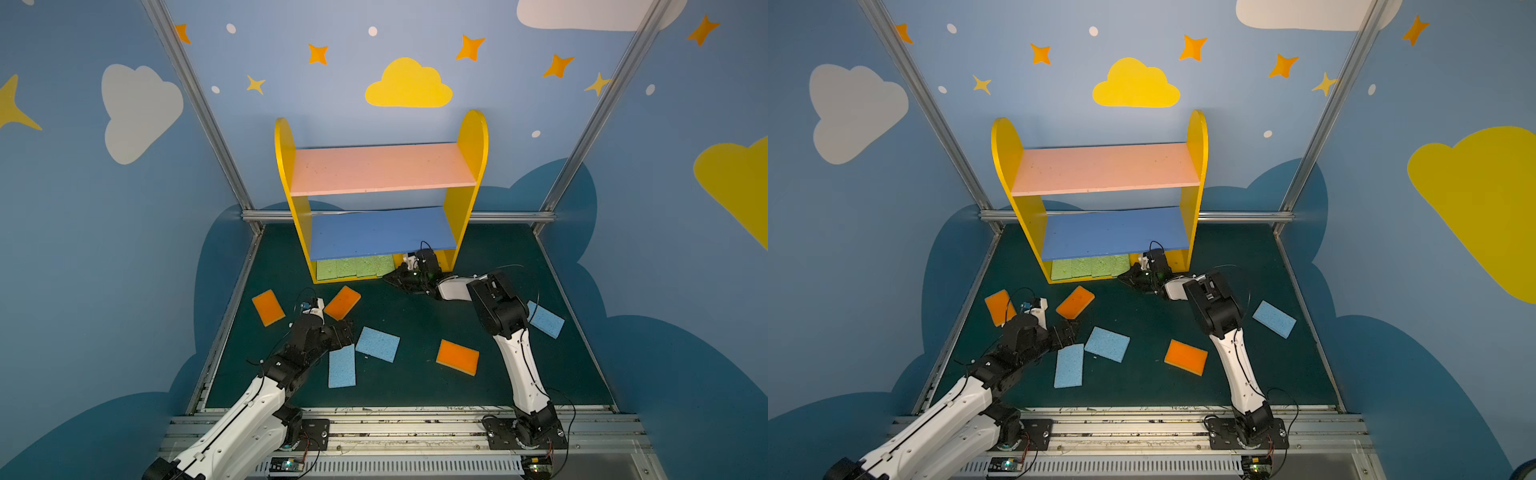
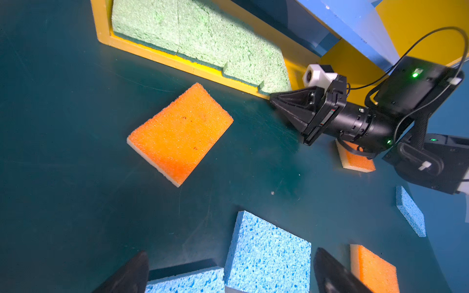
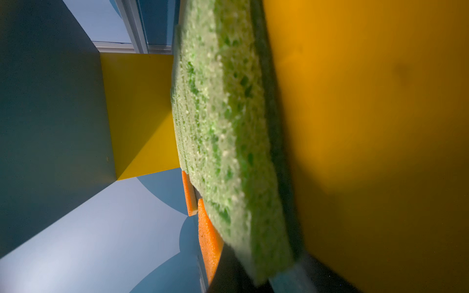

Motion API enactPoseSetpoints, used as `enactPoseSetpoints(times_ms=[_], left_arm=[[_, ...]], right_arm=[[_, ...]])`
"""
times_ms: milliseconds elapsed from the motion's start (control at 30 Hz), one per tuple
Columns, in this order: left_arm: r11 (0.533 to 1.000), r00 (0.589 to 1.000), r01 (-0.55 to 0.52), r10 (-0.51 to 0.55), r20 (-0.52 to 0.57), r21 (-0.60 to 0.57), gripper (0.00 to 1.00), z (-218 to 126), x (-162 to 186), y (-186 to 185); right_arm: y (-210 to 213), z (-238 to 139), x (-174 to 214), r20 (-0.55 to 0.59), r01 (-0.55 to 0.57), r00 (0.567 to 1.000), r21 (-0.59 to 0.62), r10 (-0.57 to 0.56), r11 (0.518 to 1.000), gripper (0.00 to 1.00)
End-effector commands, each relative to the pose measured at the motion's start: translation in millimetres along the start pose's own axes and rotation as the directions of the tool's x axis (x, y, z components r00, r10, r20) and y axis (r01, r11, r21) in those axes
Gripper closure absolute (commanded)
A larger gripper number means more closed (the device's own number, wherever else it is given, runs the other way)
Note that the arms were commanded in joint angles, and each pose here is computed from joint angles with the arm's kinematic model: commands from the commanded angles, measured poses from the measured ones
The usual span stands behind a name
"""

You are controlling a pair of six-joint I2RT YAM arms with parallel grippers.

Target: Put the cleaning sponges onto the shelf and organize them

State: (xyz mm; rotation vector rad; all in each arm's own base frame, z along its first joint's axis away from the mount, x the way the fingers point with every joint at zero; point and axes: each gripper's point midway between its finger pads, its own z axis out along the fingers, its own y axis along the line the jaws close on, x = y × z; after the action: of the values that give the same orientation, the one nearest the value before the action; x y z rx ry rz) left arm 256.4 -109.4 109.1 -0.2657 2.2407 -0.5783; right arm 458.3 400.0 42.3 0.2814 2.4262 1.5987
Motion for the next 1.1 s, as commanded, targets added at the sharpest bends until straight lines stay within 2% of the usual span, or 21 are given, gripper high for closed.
enactPoseSetpoints(times_ms=[0, 267, 467, 633, 667, 867, 1000, 1033, 1067], left_arm=[[1.000, 1.000, -0.012, 0.012, 0.009, -0.007, 0.01, 1.1, -1.0, 2.6], [1.000, 1.000, 0.003, -0.003, -0.010, 0.014, 0.00, 0.9, 2.1, -1.2], [0.999, 0.999, -0.004, 0.006, -0.033, 0.054, 0.00, -7.3, 6.2, -7.9], [0.996, 0.996, 0.025, -0.018, -0.091, 0.082, 0.02, -11.1, 27.4, -5.2], [0.996, 0.995, 0.031, -0.023, -0.101, 0.082, 0.04, -11.9, 31.6, -4.0], [0.998, 0.987, 0.043, -0.035, -0.159, 0.047, 0.50, -17.2, 57.3, 5.0], [0.998, 0.976, 0.041, -0.030, -0.215, 0.045, 0.72, -14.4, 74.0, 0.9], [0.998, 0.975, 0.040, -0.029, -0.218, 0.050, 0.80, -13.5, 75.1, -1.9], [0.998, 0.974, 0.038, -0.025, -0.224, 0.055, 0.92, -12.5, 77.2, -5.2]], right_arm=[[1.1, 2.9, -1.3, -0.012, 0.003, 1.000, -0.003, -0.003, 1.000, 1.00], [3.4, -8.9, 11.1, -0.022, 0.001, 1.000, -0.019, -0.001, 1.000, 1.00], [18.7, -32.7, 25.3, -0.034, 0.039, 0.999, -0.019, -0.040, 0.999, 1.00], [25.5, -58.1, 43.4, -0.057, 0.092, 0.994, 0.007, -0.092, 0.996, 1.00], [26.5, -63.7, 46.7, -0.060, 0.104, 0.993, 0.013, -0.103, 0.994, 1.00], [24.1, -89.8, 76.6, -0.155, 0.175, 0.974, 0.041, -0.167, 0.984, 0.86], [17.4, -101.2, 97.6, -0.221, 0.194, 0.958, 0.035, -0.181, 0.980, 0.79], [16.0, -103.7, 101.2, -0.228, 0.195, 0.956, 0.034, -0.182, 0.980, 0.79], [13.2, -106.7, 105.7, -0.237, 0.195, 0.955, 0.037, -0.181, 0.980, 0.79]])
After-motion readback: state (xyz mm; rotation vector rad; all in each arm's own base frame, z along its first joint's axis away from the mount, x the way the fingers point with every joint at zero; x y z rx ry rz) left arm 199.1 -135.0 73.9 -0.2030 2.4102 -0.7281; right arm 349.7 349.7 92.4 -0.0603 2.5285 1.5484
